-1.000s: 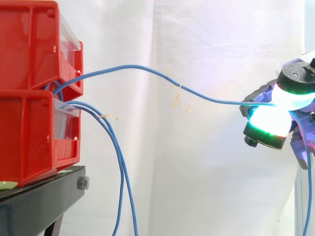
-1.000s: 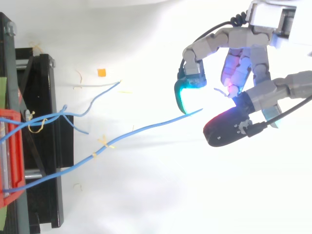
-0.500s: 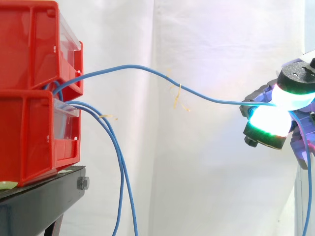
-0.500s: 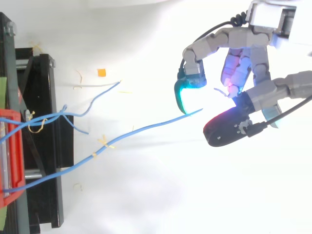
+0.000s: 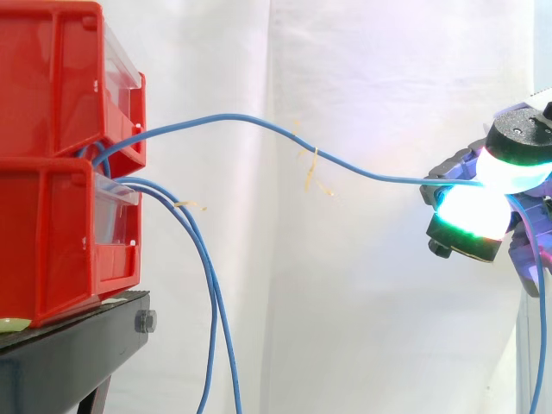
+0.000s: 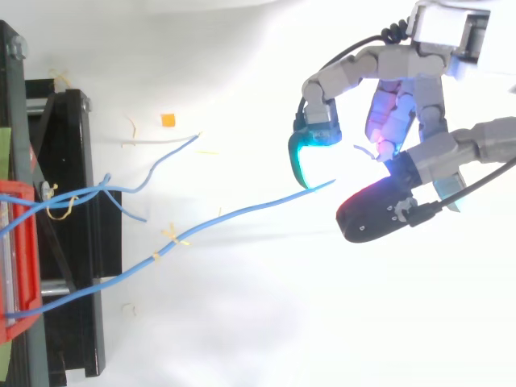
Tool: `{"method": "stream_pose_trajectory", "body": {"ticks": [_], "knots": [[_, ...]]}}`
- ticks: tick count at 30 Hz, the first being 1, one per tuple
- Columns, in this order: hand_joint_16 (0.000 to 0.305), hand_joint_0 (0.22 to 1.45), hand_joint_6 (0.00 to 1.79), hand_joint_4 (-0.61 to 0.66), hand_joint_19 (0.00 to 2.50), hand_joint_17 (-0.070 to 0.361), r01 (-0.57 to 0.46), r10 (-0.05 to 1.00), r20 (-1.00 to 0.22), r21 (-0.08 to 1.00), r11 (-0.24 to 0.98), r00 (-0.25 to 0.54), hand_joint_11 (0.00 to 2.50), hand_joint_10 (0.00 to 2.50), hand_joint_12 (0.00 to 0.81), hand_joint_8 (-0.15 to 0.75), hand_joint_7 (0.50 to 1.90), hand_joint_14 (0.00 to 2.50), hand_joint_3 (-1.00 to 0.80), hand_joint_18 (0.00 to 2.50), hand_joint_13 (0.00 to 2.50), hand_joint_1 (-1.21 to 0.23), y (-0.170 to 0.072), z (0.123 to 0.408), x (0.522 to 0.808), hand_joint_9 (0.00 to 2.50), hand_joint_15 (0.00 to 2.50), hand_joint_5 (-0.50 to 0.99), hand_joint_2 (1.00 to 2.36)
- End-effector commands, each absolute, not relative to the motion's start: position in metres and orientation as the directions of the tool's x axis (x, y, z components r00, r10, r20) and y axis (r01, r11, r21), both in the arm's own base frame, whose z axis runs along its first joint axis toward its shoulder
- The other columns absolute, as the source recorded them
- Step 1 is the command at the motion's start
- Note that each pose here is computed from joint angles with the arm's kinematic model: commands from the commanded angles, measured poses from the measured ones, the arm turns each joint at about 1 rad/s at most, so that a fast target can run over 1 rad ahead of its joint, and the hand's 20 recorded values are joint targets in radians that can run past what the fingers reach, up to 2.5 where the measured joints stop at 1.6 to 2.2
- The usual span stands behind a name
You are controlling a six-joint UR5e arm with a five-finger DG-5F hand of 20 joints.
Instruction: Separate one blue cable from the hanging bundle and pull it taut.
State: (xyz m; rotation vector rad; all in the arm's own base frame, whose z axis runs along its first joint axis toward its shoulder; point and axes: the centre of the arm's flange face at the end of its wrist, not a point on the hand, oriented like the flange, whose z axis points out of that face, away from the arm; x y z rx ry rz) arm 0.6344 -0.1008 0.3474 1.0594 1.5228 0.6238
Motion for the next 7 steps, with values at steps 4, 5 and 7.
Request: {"method": "stream_pose_trajectory", "body": {"ticks": [4, 5, 7], "knots": [[0.042, 0.76, 0.51, -0.02, 0.59, 0.095, 0.285, 0.875, -0.483, 0.843, 0.457, 0.027, 0.38, 0.02, 0.176, 0.051, 1.28, 0.02, -0.21, 0.91, 1.32, -0.78, -0.1009, 0.3474, 0.6345, 1.91, 0.39, 0.15, 1.02], [0.042, 0.76, 0.51, -0.02, 0.59, 0.095, 0.285, 0.875, -0.483, 0.843, 0.457, 0.027, 0.38, 0.02, 0.176, 0.051, 1.28, 0.02, -0.21, 0.91, 1.32, -0.78, -0.1009, 0.3474, 0.6345, 1.91, 0.39, 0.15, 1.02], [0.042, 0.76, 0.51, -0.02, 0.59, 0.095, 0.285, 0.875, -0.483, 0.843, 0.457, 0.027, 0.37, 0.02, 0.175, 0.051, 1.28, 0.02, -0.22, 0.91, 1.32, -0.77, -0.1009, 0.3474, 0.6345, 1.91, 0.38, 0.15, 1.02]]}}
